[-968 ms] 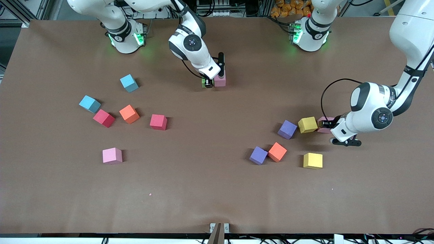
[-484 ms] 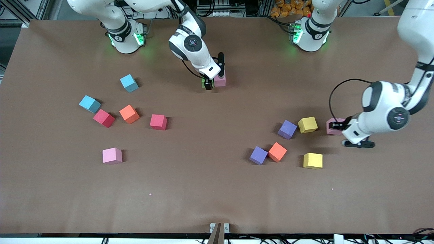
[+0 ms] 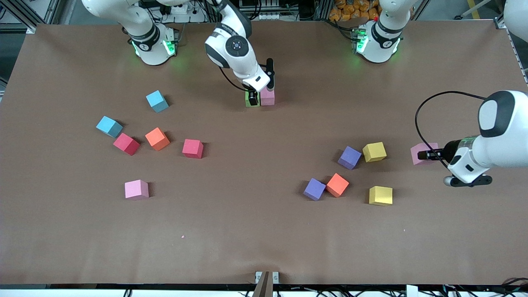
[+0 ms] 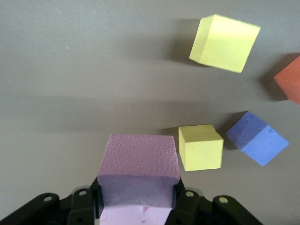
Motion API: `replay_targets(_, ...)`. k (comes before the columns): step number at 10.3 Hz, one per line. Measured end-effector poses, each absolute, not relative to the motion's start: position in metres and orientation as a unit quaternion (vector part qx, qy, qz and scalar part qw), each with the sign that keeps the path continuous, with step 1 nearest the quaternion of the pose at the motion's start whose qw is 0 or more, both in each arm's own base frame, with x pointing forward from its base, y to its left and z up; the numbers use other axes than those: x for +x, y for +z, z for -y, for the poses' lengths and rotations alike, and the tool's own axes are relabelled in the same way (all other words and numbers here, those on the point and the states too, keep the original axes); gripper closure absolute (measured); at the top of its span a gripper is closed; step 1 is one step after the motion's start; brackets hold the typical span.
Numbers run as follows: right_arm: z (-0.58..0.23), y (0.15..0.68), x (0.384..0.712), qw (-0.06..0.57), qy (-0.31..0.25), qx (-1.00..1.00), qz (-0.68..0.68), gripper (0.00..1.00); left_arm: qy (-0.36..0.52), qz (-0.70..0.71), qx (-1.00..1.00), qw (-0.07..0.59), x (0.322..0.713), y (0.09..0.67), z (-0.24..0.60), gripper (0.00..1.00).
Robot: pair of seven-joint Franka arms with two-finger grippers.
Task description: Form number 2 with 11 blocks
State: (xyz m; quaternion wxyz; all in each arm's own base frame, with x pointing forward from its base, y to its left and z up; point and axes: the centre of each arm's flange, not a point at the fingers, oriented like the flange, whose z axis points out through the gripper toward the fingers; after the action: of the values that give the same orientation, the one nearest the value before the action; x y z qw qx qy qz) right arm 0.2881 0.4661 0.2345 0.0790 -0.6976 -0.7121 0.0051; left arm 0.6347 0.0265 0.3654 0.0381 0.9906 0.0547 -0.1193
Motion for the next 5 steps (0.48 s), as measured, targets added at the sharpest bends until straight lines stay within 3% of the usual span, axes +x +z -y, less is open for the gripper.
replay_targets(2,-0.461,0.26,0.293,0.07,0.01,-0.698,0.713,0.0,-0.116,-0.084,0.989,0.033,0.639,0.374,0.003,0.44)
replay_targets(5,-0.406,0.321,0.341,0.051,0.036,-0.71,0.702,0.0,-0.12,-0.139,0.983,0.028,0.633,0.384,0.075,0.44)
